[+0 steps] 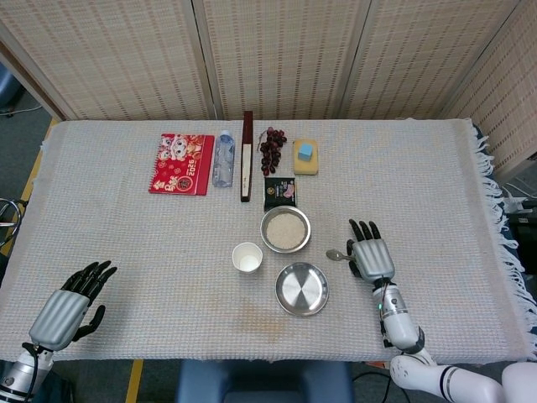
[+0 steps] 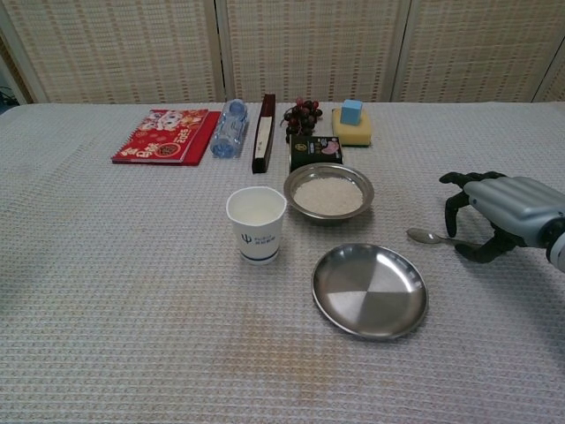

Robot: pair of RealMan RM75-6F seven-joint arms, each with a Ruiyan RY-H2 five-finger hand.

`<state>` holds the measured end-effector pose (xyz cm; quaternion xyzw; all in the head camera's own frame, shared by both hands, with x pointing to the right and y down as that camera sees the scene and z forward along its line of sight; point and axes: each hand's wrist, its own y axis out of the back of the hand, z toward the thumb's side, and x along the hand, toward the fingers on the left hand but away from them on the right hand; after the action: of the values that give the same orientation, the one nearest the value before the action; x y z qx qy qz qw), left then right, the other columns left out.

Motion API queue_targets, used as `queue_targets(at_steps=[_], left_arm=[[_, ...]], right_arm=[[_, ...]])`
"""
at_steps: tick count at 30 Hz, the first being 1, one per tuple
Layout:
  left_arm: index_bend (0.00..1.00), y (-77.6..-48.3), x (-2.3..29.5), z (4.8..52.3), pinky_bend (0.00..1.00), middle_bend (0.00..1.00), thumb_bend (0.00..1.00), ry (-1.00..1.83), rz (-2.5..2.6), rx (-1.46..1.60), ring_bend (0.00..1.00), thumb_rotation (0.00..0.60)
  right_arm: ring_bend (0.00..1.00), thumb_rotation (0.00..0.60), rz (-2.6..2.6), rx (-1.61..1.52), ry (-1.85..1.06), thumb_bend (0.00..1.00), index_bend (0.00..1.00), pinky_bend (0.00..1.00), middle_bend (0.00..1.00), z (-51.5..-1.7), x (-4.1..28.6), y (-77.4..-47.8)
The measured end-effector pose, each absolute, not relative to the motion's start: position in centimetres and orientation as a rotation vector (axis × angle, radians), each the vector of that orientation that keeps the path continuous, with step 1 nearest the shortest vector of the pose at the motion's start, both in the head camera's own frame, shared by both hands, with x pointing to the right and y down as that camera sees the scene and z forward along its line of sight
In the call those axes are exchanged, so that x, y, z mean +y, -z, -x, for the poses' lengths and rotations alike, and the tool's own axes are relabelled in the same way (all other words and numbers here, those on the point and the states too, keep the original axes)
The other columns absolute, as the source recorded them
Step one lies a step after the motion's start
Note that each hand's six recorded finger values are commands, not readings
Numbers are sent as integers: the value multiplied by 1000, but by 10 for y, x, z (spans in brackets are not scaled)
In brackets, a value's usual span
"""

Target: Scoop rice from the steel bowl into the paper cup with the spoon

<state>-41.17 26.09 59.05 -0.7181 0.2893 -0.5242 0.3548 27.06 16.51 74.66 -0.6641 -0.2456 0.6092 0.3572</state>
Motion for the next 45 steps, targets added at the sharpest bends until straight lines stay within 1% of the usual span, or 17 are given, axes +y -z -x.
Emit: queue_targets(at_steps=[16,21,26,31,35,38,40,45], left_arm=[[0,-592,261,412,155,0,559,1361,1856,743,0,600],[0,-591,261,412,155,0,559,1359,1855,744,0,600],[0,-591,261,412,155,0,559,1360,1856,745,0,600],[0,-591,261,412,155,0,558,1361,1856,747,0,600],[0,-591,261,413,155,0,557,1361,1857,746,0,600],[0,-591,261,412,155,0,558,1361,1858,745,0,600],[0,-591,261,412,155,0,559,1362,1858,744,0,600],[0,-591,261,413,156,0,560,1364,1857,744,0,600]], right_arm=[[0,600,1723,-619,-1580,307,516,0,5,-269,165,-750],[0,600,1724,-623,-1571,309,535,0,31,-268,165,-749],[0,600,1716,-636,-1545,327,612,0,134,-265,164,-747],[0,600,1713,-629,-1542,327,640,0,221,-266,165,-750],[0,600,1712,-625,-1542,327,650,1,257,-265,165,-751],[3,600,1710,-620,-1539,331,675,41,323,-265,166,-751],[28,600,1699,-614,-1538,337,698,70,365,-265,166,-752],[123,600,1648,-627,-1528,349,800,123,479,-264,164,-749]])
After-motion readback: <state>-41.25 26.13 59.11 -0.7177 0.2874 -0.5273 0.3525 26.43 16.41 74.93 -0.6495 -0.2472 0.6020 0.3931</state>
